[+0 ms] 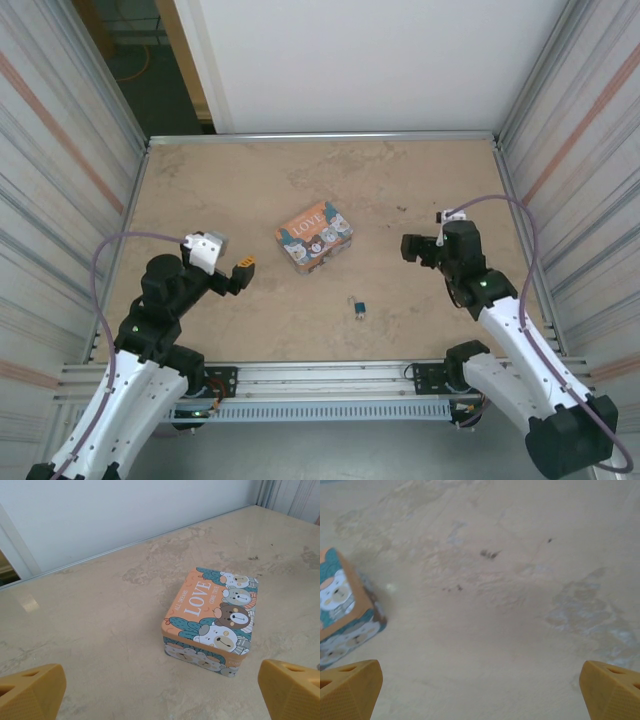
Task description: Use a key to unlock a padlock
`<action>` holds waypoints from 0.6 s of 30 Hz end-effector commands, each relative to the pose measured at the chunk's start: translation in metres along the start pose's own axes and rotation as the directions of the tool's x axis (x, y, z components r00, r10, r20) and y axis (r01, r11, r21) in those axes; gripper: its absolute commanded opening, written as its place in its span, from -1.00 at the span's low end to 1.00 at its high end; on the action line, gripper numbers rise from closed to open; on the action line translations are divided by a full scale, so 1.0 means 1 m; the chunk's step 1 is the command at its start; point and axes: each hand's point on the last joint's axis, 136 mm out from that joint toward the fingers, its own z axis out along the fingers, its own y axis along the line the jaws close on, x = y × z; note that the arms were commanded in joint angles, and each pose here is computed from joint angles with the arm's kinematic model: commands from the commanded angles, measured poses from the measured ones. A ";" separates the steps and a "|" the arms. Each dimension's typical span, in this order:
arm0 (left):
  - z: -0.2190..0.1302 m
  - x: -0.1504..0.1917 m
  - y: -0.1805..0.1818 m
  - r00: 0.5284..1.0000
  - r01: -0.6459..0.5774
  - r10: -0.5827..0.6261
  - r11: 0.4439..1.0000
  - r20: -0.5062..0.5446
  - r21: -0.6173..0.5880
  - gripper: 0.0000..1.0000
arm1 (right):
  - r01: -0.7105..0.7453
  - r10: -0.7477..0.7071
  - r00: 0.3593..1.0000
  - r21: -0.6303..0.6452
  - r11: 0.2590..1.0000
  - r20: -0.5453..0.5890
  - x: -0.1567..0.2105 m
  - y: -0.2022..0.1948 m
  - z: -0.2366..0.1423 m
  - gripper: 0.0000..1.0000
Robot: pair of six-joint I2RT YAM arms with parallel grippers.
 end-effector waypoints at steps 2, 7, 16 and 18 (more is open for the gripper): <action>0.003 0.004 0.005 1.000 -0.006 0.006 1.000 -0.017 -0.021 0.97 | 0.000 -0.003 0.989 0.021 1.000 0.150 -0.025 -0.016 -0.003 0.99; 0.004 0.005 0.005 1.000 -0.007 0.006 1.000 -0.027 -0.018 0.97 | -0.024 0.012 0.975 0.051 0.998 0.221 -0.023 -0.040 0.005 0.99; 0.007 0.010 0.006 0.999 -0.008 0.007 1.000 -0.048 -0.021 0.97 | -0.108 0.077 0.962 0.105 0.989 0.263 0.003 -0.086 0.032 0.99; 0.008 0.011 0.006 0.999 -0.009 0.008 1.000 -0.053 -0.023 0.97 | -0.116 0.085 0.964 0.111 0.987 0.254 0.008 -0.092 0.038 0.99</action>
